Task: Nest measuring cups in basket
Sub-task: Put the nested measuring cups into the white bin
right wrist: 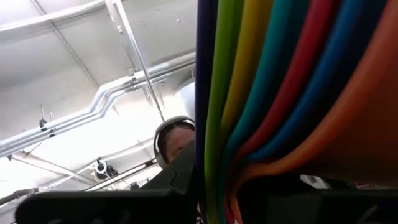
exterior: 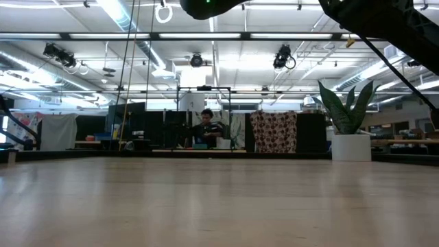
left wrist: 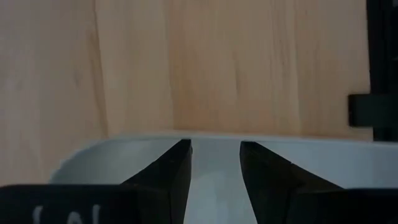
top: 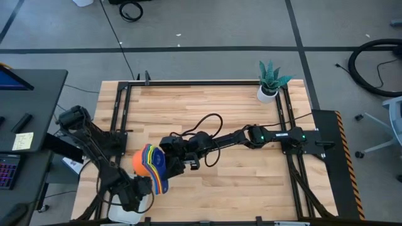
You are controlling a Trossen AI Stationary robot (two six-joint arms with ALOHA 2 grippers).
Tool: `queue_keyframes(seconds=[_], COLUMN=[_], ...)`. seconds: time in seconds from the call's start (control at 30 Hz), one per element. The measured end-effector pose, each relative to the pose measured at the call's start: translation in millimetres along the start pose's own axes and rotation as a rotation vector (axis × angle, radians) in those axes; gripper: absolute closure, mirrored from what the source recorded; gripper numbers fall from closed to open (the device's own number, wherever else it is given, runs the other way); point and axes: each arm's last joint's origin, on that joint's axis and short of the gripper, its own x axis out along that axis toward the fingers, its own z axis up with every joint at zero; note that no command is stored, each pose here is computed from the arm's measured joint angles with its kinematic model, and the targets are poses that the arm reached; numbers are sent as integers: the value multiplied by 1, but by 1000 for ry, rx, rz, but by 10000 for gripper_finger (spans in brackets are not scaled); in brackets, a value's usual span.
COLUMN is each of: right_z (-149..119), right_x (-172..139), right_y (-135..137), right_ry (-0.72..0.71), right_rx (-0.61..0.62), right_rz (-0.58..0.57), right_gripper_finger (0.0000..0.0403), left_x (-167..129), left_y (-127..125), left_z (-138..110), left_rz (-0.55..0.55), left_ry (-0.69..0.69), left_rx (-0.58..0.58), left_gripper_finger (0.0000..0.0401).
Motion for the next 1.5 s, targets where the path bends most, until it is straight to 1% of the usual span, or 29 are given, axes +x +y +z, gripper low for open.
queue_keyframes(seconds=[0.17,0.53,0.67,0.73,0.8,0.87,0.93,1.0,1.2,1.27,1.33,1.4,1.5], right_z=[1,1,0,0,0,0,0,-1,1,1,0,-4,-14], right_x=[0,0,0,0,0,0,0,0,-2,-3,-4,-5,-9], right_y=[0,1,1,1,1,1,1,1,0,-2,-7,-15,-30], right_ry=[-1,0,8,16,21,24,26,36,51,72,109,176,287], right_rx=[3,9,13,13,13,13,7,6,41,82,133,229,411], right_rz=[1,8,10,12,13,13,14,16,13,-5,-46,-115,-246], right_gripper_finger=[326,326,326,326,326,326,326,326,326,326,326,326,326], left_x=[3,7,8,9,10,8,6,0,-35,-49,-63,-74,-88], left_y=[7,23,31,35,38,41,41,38,26,24,23,23,22], left_z=[10,35,44,46,44,40,35,31,21,16,11,5,-5], left_rz=[6,80,104,106,112,110,84,43,-105,-151,-192,-224,-258], left_ry=[-21,-138,-168,-157,-118,-67,-11,26,-26,-44,-54,-60,-75], left_rx=[39,127,137,129,96,16,-60,-87,-191,-226,-275,-319,-370], left_gripper_finger=[260,260,260,260,260,260,260,260,260,260,260,260,260])
